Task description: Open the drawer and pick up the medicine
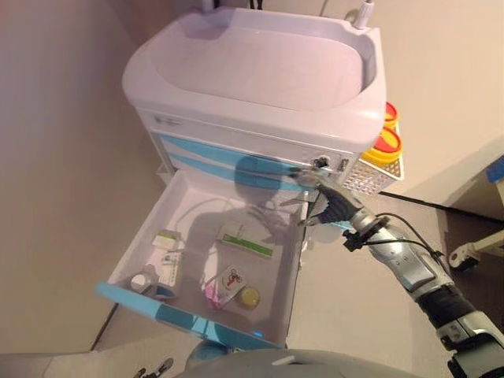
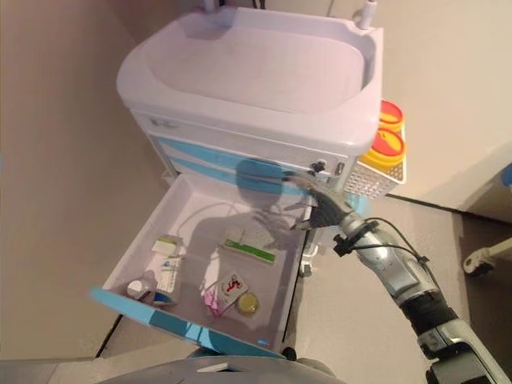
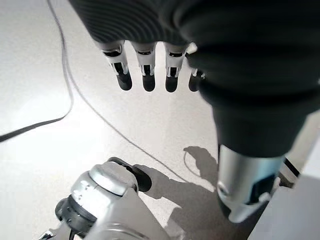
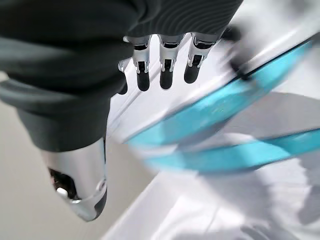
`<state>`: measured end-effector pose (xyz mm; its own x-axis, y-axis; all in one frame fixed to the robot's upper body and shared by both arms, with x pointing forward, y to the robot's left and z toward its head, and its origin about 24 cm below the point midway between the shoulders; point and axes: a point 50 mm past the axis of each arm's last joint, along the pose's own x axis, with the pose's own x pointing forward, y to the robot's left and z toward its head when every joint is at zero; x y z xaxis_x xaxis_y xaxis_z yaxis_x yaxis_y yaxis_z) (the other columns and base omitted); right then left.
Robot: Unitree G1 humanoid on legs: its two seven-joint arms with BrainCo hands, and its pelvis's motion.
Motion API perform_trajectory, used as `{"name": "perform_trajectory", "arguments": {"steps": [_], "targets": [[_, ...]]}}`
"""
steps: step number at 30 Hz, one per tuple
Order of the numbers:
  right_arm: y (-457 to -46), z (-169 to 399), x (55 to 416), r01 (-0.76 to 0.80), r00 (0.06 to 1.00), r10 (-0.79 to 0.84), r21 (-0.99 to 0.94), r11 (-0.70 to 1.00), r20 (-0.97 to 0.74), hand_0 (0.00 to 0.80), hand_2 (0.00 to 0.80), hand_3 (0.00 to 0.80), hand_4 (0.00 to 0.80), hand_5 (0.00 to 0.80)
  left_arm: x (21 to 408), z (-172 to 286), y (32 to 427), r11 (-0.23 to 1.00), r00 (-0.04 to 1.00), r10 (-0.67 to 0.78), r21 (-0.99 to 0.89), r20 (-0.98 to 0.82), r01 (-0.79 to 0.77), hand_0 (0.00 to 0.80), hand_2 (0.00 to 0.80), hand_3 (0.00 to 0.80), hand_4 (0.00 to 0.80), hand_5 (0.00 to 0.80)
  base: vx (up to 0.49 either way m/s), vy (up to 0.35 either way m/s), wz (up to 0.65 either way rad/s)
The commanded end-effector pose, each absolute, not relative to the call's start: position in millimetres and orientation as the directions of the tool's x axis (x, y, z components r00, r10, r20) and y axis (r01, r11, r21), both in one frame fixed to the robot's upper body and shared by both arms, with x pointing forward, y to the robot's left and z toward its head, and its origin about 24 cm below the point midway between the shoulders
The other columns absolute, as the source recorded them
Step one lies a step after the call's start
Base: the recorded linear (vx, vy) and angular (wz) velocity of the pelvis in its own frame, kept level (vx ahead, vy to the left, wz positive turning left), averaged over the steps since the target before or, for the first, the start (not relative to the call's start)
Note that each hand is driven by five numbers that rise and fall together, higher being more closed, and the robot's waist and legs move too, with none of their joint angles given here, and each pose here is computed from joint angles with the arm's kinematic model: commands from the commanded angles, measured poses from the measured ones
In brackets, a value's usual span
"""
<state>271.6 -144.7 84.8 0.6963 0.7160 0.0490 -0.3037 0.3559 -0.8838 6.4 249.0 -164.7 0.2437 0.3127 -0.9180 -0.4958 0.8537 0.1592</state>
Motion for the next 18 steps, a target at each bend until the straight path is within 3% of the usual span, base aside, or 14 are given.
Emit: {"name": "perform_trajectory", "arguments": {"steps": [1, 8, 12, 18], "targets": [[-113, 96, 269, -0.276, 0.555, 0.829, -0.925, 0.261, 0.068, 0.000, 0.000, 0.000, 0.000, 0.000, 22, -163, 254, 0.901, 0.286, 0.290, 0.160, -0.913, -0.402, 0.000, 0.000, 0.000, 0.000, 0.000, -0.015, -0.032, 0.26], [-98, 58, 267, -0.312, 0.485, 0.867, -0.949, 0.054, -0.110, 0.000, 0.000, 0.000, 0.000, 0.000, 36, -161, 258, 0.933, 0.326, 0.250, 0.137, -0.911, -0.333, 0.000, 0.000, 0.000, 0.000, 0.000, 0.000, -0.024, 0.17], [-97, 38, 258, -0.312, 0.391, 0.888, -0.943, -0.119, -0.241, 0.000, 0.000, 0.000, 0.000, 0.000, 40, -159, 264, 0.944, 0.326, 0.244, 0.147, -0.913, -0.295, 0.000, 0.000, 0.000, 0.000, 0.000, 0.007, -0.021, 0.12], [-103, 8, 251, -0.341, 0.348, 0.859, -0.904, -0.258, -0.376, 0.000, 0.000, 0.000, 0.000, 0.000, 47, -156, 271, 0.952, 0.338, 0.245, 0.161, -0.909, -0.259, 0.000, 0.000, 0.000, 0.000, 0.000, -0.002, -0.017, 0.01]]}}
